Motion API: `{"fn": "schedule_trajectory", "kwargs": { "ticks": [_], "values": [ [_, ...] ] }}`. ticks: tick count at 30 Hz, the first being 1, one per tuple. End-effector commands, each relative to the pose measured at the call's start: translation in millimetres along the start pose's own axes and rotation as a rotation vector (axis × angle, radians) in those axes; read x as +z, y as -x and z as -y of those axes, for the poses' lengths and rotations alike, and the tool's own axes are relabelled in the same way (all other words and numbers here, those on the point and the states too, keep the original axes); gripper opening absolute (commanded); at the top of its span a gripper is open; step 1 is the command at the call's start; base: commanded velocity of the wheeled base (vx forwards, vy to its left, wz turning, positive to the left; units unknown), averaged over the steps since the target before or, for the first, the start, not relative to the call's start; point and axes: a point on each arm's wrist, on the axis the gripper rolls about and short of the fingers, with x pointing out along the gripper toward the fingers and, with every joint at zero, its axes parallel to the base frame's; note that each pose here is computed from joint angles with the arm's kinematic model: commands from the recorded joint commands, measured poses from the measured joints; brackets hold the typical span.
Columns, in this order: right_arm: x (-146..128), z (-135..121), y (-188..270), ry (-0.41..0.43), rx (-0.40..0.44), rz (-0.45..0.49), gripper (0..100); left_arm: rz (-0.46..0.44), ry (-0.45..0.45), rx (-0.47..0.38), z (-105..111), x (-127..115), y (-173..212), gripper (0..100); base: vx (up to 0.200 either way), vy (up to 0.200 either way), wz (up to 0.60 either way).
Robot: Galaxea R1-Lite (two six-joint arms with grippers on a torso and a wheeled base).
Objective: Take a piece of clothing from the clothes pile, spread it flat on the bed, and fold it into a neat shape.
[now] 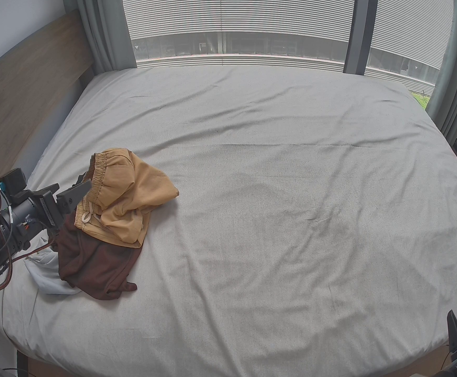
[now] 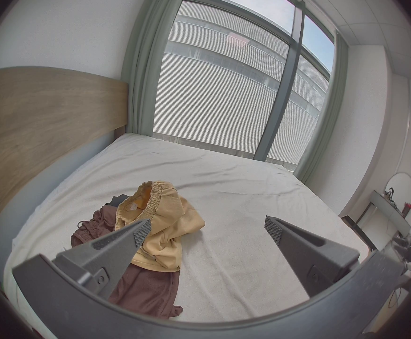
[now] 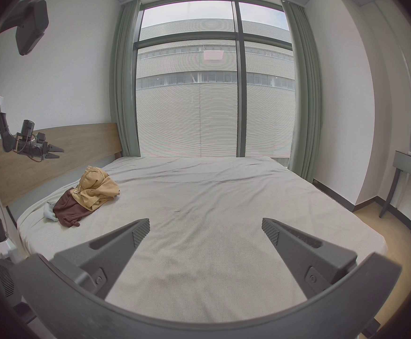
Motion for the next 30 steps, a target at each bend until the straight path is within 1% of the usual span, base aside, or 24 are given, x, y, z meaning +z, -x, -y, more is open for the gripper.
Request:
{"fn": "schedule_trajectory", "kwargs": {
  "ticks": [1,2,5,8,9,10,12,16,21,25,30],
  "values": [
    [-5.3,0.0,0.0,0.0,0.0,-0.002,100,-0.005,0.057,0.009,-7.7,-5.5,-21.0,100,0.0,0.0,0.0],
    [-5.1,0.0,0.0,0.0,0.0,0.0,100,0.007,0.078,0.012,-8.8,-3.1,-25.0,100,0.0,0.0,0.0],
    [-5.3,0.0,0.0,0.0,0.0,-0.002,100,0.006,0.096,0.021,-11.3,-1.7,-29.3,100,0.0,0.0,0.0],
    [-5.1,0.0,0.0,0.0,0.0,0.0,100,0.001,0.111,0.083,-31.5,0.3,-43.8,100,0.0,0.0,0.0],
    [-5.3,0.0,0.0,0.0,0.0,-0.002,100,0.002,0.111,0.085,-32.0,0.5,-44.1,100,0.0,0.0,0.0],
    [-5.3,0.0,0.0,0.0,0.0,-0.002,100,0.0,0.117,0.112,-41.9,0.7,-50.8,100,0.0,0.0,0.0],
    [-5.3,0.0,0.0,0.0,0.0,-0.002,100,-0.002,0.122,0.132,-52.1,0.6,-58.4,100,0.0,0.0,0.0],
    [-5.3,0.0,0.0,0.0,0.0,-0.002,100,-0.007,0.129,0.138,-60.7,0.5,-70.4,100,0.0,0.0,0.0],
    [-5.3,0.0,0.0,0.0,0.0,-0.002,100,-0.009,0.133,0.136,-66.0,0.1,-84.5,100,0.0,0.0,0.0],
    [-5.1,0.0,0.0,0.0,0.0,0.0,100,-0.019,0.134,0.127,-70.9,-3.6,-102.9,100,0.0,0.0,0.0],
    [-5.1,0.0,0.0,0.0,0.0,0.0,100,-0.008,0.161,0.117,-75.1,-2.4,-121.2,100,0.0,0.0,0.0]
  ]
}}
